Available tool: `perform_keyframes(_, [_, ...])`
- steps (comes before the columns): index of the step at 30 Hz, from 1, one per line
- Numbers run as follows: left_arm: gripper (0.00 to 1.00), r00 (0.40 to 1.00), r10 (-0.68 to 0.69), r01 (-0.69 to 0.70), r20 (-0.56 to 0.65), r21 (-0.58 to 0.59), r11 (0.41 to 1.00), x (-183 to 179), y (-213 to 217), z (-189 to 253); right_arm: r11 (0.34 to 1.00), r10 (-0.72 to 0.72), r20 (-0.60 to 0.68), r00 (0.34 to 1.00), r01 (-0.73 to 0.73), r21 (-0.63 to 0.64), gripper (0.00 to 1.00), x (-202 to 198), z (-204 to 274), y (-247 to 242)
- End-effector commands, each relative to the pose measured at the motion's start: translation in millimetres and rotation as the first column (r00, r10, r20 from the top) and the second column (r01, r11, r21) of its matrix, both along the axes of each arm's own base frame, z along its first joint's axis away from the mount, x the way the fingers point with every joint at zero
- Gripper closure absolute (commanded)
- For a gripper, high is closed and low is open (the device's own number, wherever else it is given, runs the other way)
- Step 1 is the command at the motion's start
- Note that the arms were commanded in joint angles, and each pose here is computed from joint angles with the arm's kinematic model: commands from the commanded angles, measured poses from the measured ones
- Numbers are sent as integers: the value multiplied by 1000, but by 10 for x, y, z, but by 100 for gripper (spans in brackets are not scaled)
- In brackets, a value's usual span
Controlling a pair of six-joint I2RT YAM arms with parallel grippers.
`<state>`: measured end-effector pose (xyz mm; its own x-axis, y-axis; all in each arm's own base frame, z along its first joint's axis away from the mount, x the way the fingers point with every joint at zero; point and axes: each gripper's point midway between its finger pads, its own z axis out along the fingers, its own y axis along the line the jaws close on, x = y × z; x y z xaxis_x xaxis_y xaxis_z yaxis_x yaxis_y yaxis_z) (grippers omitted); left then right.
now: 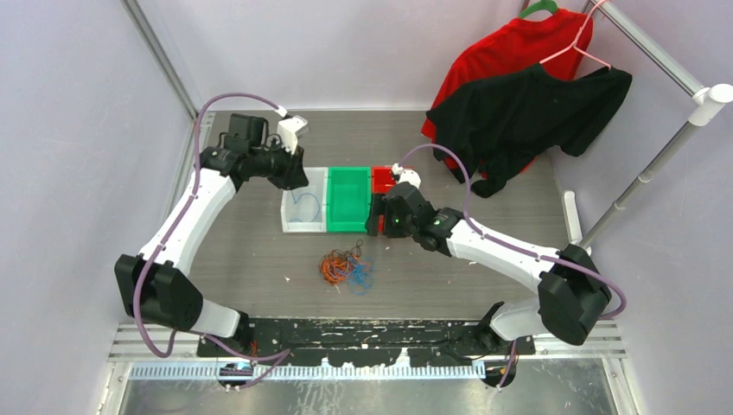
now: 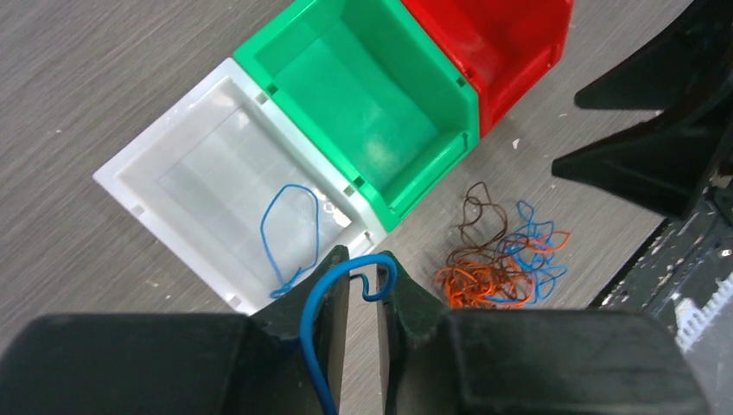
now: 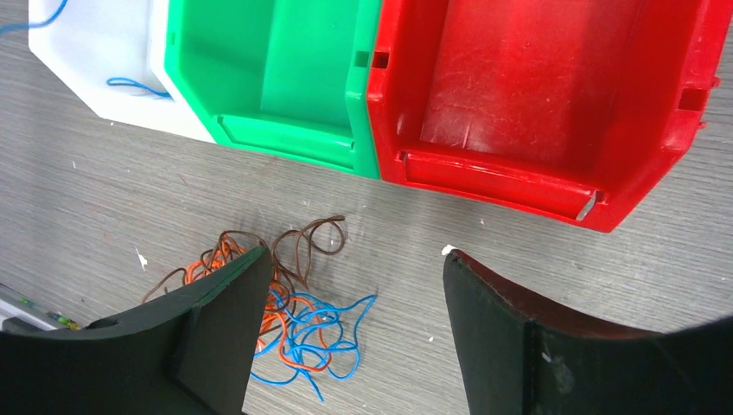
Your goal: Untangle the cables
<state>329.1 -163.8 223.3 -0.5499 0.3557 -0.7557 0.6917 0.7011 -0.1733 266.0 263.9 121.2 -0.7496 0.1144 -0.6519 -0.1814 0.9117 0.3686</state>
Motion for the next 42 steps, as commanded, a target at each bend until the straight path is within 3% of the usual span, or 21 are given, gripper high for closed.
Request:
perform_keyframes(1, [76,999,-6,3,-36,-66,998,74,-148,59,999,7,41,999,-9,52,22,-13,195,71])
perform_keyframes(7, [76,997,74,-75,12,193,978,288,250,-443,999,3,48,999,-5,52,21,-45,245,22])
perform_keyframes(8, [68,997,74,-74,10,216,974,287,285,-485,999,4,50,999,-6,52,21,-45,257,22])
perform_keyframes(10, [32,999,52,-48,-12,226,973,226,288,-501,999,7,49,999,-9,49,20,-45,262,24])
perform_keyframes(11, [21,999,39,-33,-22,219,975,189,274,-471,999,9,50,999,-11,47,19,-42,270,27])
perform_keyframes(13, [8,1000,19,-14,-23,196,980,139,235,-350,999,13,50,999,-15,43,18,-40,270,30])
perform_keyframes(16, [2,1000,-17,18,-3,180,984,76,207,-158,999,19,50,999,-21,38,18,-38,269,36])
perform_keyframes(24, [10,998,-59,54,20,190,980,-22,225,-74,998,42,24,999,-43,40,19,-109,215,46])
perform_keyframes(27, [21,978,-195,205,-75,171,964,-309,161,-204,998,51,18,999,-51,32,19,-158,192,19])
perform_keyframes(29, [24,935,-321,344,-154,159,925,-594,164,-309,998,55,13,998,-55,24,19,-190,170,-7])
perform_keyframes(32, [27,891,-394,439,-226,207,874,-829,284,-559,998,58,12,998,-58,17,20,-206,169,-27])
perform_keyframes(35, [30,878,-412,469,-244,266,842,-937,360,-739,998,65,11,998,-65,24,21,-214,190,-13])
perform_keyframes(39, [32,895,-339,402,-290,194,895,-1107,273,-873,998,60,9,998,-61,36,21,-222,201,-7])
perform_keyframes(42, [30,882,-386,444,-271,198,874,-1291,244,-1017,998,56,9,998,-56,38,22,-221,187,-11])
